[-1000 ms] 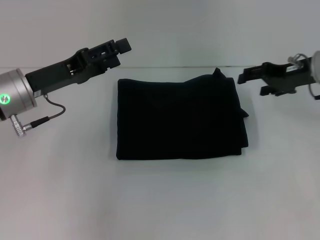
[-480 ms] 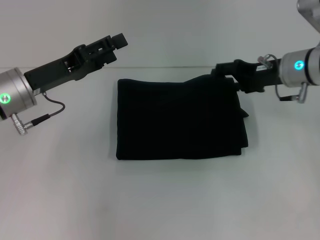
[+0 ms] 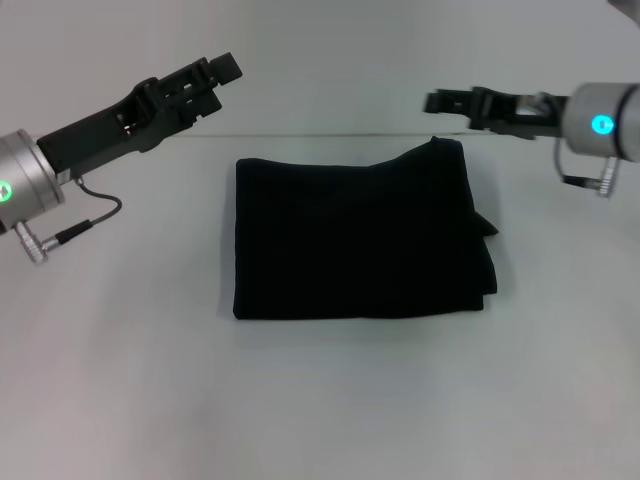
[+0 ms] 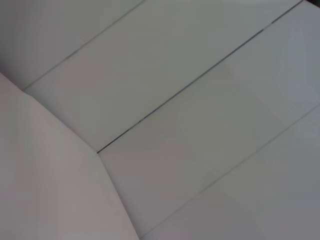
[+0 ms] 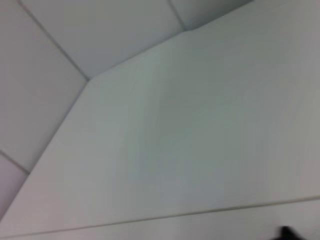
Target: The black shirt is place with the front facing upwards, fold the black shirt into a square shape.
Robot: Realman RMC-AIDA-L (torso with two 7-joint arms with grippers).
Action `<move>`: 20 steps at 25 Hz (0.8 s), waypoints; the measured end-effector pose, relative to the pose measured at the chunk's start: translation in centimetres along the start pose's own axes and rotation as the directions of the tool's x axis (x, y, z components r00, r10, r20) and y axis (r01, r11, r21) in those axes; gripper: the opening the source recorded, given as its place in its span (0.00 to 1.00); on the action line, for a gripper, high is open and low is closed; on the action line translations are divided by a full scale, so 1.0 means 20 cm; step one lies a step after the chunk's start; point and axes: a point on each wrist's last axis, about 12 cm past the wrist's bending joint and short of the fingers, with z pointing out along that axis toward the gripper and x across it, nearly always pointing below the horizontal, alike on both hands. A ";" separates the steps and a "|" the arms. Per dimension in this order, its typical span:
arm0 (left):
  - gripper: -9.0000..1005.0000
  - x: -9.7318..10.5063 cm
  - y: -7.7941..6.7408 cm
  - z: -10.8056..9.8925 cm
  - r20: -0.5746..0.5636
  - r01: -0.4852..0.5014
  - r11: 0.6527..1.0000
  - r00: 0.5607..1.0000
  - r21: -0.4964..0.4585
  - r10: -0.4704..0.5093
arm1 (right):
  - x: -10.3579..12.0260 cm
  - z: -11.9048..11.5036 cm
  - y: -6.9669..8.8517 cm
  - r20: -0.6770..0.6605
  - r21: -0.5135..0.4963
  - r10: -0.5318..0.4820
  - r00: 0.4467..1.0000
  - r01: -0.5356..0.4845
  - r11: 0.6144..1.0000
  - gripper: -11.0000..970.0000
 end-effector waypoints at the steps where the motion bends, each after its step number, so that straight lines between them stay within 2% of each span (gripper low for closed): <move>1: 0.84 0.00 0.00 0.00 0.004 0.000 1.000 1.000 -0.003 0.000 | 0.00 -0.02 -0.03 0.001 0.007 0.013 1.000 -0.013 1.000 0.91; 5: 0.84 -0.02 0.00 0.00 0.008 -0.006 1.000 1.000 -0.006 0.006 | -0.04 -0.13 -0.17 0.002 0.051 0.104 0.995 -0.104 0.993 0.91; 7: 0.84 -0.02 0.00 0.00 0.008 -0.008 1.000 1.000 -0.005 0.008 | -0.05 -0.16 -0.19 -0.029 0.028 0.154 0.988 -0.153 0.988 0.92; 10: 0.84 -0.02 0.00 0.00 0.009 -0.010 1.000 1.000 -0.006 0.010 | -0.05 -0.14 -0.11 -0.122 -0.060 0.194 0.973 -0.202 0.977 0.92; 13: 0.84 -0.02 0.00 0.00 0.009 -0.009 1.000 1.000 -0.006 0.009 | -0.06 -0.08 0.01 -0.198 -0.099 0.201 0.959 -0.223 0.970 0.92; 17: 0.84 -0.02 0.00 0.00 0.010 -0.003 1.000 1.000 -0.002 0.003 | -0.04 0.03 0.09 -0.178 -0.081 0.204 0.963 -0.221 0.972 0.92; 20: 0.84 -0.02 0.00 0.01 0.012 -0.001 1.000 1.000 -0.001 0.001 | 0.02 0.12 0.13 -0.128 -0.038 0.218 0.968 -0.224 0.974 0.93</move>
